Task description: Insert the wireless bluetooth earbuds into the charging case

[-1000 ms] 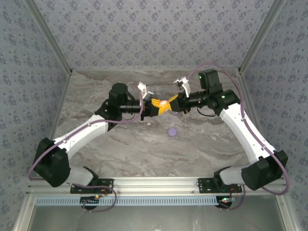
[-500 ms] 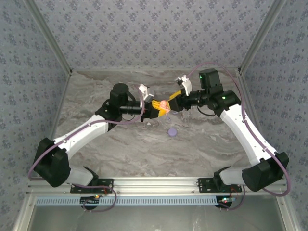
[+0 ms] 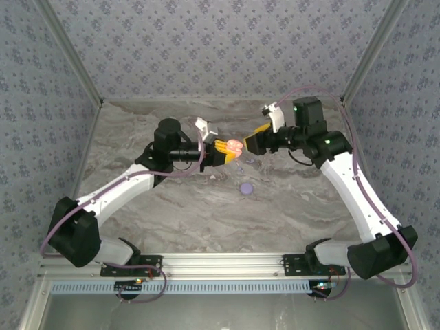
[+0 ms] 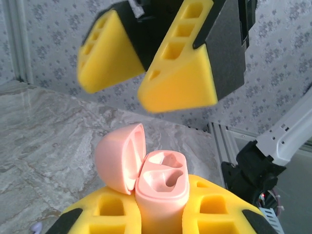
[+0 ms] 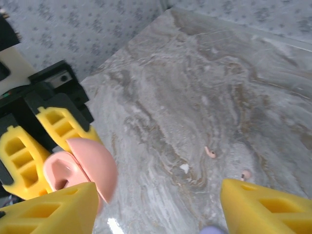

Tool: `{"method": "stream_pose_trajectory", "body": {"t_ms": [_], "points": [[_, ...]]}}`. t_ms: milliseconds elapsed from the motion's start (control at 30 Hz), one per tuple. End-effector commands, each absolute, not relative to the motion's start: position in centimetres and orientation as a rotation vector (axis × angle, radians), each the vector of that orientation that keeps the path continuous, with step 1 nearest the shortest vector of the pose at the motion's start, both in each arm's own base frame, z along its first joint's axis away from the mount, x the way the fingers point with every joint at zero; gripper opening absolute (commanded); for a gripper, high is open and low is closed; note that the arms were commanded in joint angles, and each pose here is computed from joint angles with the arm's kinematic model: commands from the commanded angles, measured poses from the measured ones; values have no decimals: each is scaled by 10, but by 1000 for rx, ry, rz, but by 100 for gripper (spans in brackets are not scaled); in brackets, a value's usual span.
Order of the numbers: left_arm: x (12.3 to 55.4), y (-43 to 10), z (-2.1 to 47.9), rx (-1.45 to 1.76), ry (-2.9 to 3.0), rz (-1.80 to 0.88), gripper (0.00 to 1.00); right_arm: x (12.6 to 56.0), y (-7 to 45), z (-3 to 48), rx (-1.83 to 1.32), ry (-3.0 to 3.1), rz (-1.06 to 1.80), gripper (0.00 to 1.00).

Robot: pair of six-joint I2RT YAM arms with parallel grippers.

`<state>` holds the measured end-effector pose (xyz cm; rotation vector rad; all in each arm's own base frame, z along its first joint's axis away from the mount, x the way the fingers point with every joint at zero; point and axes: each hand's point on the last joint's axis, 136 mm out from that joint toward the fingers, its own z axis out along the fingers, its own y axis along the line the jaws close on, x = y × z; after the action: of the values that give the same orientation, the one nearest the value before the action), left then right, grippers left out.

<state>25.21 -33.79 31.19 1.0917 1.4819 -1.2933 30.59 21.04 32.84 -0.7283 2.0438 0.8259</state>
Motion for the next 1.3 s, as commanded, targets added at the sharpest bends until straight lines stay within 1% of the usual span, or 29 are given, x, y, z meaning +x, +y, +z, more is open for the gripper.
{"method": "stream_pose_trajectory", "body": {"t_ms": [0, 100, 267, 400, 500, 600, 733, 967, 1067, 1267], "points": [[261, -334, 321, 1053, 1449, -1288, 3, 327, 185, 333, -555, 2096, 740, 70], [267, -329, 327, 1014, 1453, -1288, 3, 346, 170, 303, -437, 2239, 691, 70], [276, -321, 334, 962, 1469, -1282, 4, 360, 170, 246, -348, 2447, 713, 67], [283, -312, 338, 908, 1504, -1260, 4, 369, 176, 196, -301, 2589, 712, 62], [285, -304, 340, 870, 1524, -1233, 4, 375, 186, 163, -308, 2677, 679, 57], [285, -297, 339, 843, 1548, -1204, 5, 382, 201, 139, -349, 2731, 661, 52], [283, -287, 339, 817, 1566, -1176, 6, 395, 215, 115, -371, 2776, 595, 45], [277, -277, 337, 788, 1588, -1144, 7, 401, 232, 84, -435, 2837, 506, 35], [275, -276, 337, 780, 1587, -1143, 7, 402, 235, 73, -452, 2858, 463, 32], [274, -275, 336, 777, 1594, -1144, 8, 402, 240, 58, -469, 2883, 413, 32]]}}
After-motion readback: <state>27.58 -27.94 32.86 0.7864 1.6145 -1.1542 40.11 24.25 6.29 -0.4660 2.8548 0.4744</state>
